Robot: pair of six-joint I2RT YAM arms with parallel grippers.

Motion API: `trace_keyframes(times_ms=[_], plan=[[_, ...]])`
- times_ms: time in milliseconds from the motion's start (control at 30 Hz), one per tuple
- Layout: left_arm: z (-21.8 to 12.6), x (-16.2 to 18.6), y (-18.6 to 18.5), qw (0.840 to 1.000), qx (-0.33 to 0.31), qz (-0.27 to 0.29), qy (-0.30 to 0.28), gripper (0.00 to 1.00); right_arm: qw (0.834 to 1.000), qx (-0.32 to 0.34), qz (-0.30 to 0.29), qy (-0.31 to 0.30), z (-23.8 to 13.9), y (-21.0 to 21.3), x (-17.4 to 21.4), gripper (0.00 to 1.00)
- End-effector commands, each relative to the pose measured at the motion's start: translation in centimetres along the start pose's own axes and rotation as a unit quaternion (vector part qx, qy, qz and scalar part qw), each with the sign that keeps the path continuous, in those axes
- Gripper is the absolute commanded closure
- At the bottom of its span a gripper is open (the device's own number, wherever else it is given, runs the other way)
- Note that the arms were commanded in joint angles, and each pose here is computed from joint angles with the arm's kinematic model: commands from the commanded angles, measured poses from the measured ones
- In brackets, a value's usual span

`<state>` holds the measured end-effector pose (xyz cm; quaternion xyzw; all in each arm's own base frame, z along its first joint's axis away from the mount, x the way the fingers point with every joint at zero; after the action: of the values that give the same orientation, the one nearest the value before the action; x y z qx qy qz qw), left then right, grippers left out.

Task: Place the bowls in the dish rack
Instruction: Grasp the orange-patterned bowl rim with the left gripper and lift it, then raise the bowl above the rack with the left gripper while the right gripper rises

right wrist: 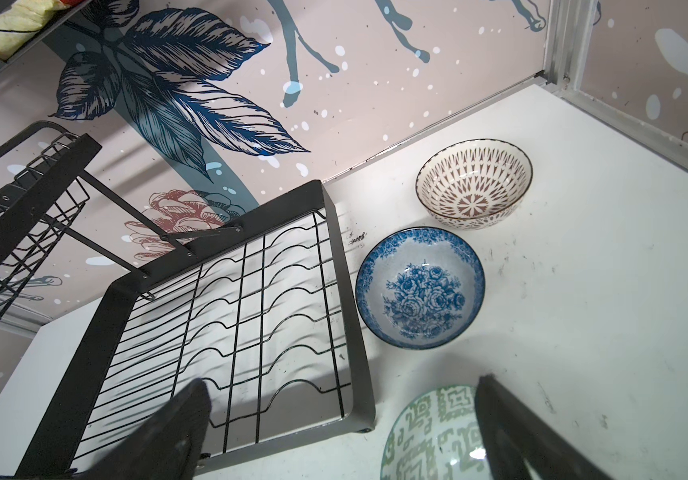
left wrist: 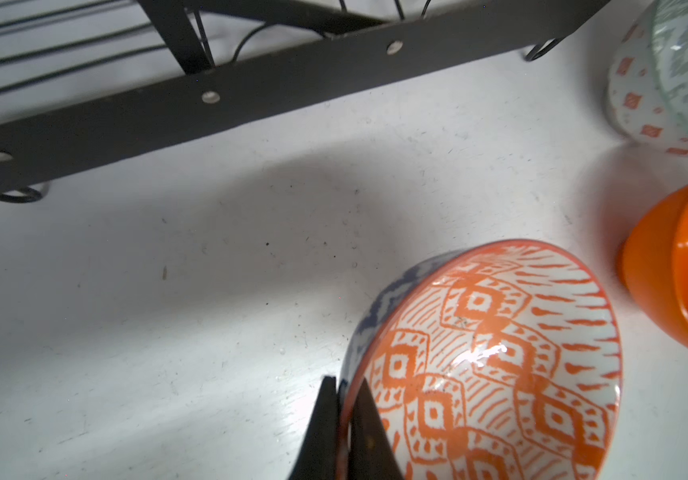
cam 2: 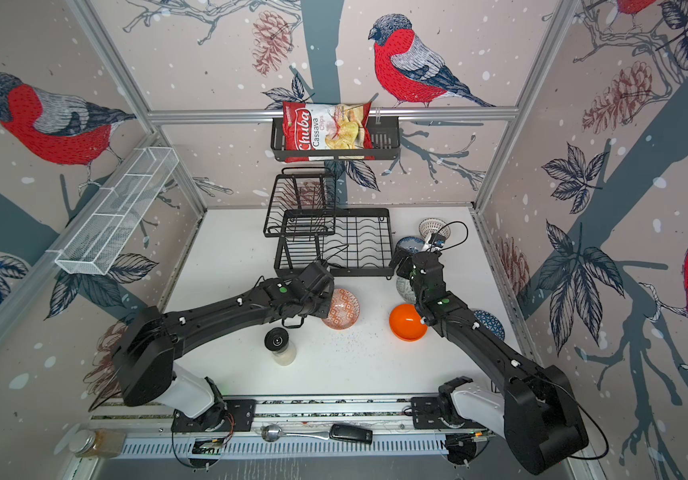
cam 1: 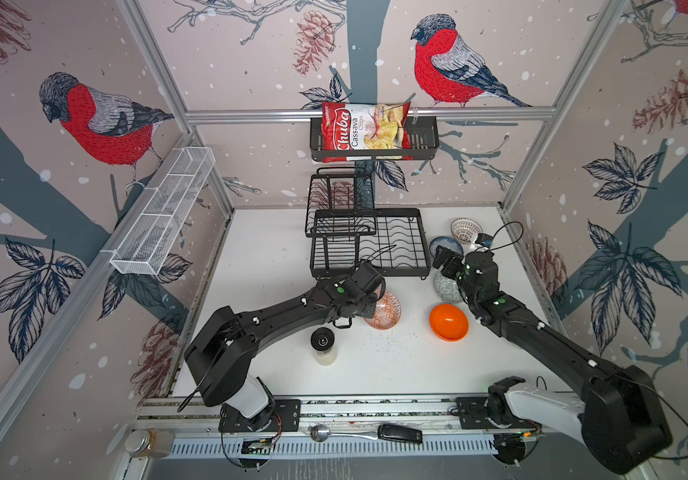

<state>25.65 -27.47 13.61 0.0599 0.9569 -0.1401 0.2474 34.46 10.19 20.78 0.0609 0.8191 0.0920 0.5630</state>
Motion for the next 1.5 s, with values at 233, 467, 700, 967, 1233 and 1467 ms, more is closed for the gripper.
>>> trace_keyframes(times_ms=[233,467,700,967,1233,1467], plan=[[-7.0,-5.4,-2.2,0.987,0.081,-0.001,-0.137,1.0,0.999,0.008,0.025,-0.029,-0.7,-0.7,-1.2,0.0],[-12.2,-10.5,-4.3,0.964,0.112,0.007,-0.24,1.0,0.997,0.034,0.057,-0.038,-1.2,-2.4,-1.0,0.0],[-16.7,-15.8,-6.6,0.926,0.127,0.007,-0.356,1.0,0.995,0.046,0.07,-0.047,-2.6,-3.5,-3.5,0.0],[-17.5,-20.3,-7.7,0.878,0.102,-0.016,-0.468,1.0,0.989,0.003,0.127,-0.081,-4.7,-2.8,-8.1,0.0],[-18.8,-23.8,-8.3,0.819,0.072,-0.052,-0.567,1.0,0.965,-0.115,0.218,-0.091,-5.5,2.1,-14.9,0.0],[-18.6,-24.8,-8.7,0.773,0.044,-0.054,-0.631,1.0,0.925,-0.193,0.302,-0.123,-7.8,6.0,-19.9,0.0]])
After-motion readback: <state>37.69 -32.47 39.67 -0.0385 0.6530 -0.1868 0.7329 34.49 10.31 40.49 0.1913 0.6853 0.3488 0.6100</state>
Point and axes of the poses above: each gripper's point midway between its finger pads, its own z axis out along the fingers, its own y axis along the line the jaws close on, x = y × z, the point moved 2 cm from there along -z, back along the fingers, and after that the axes turned 10 degrees about -z, right-handed, at the moved point
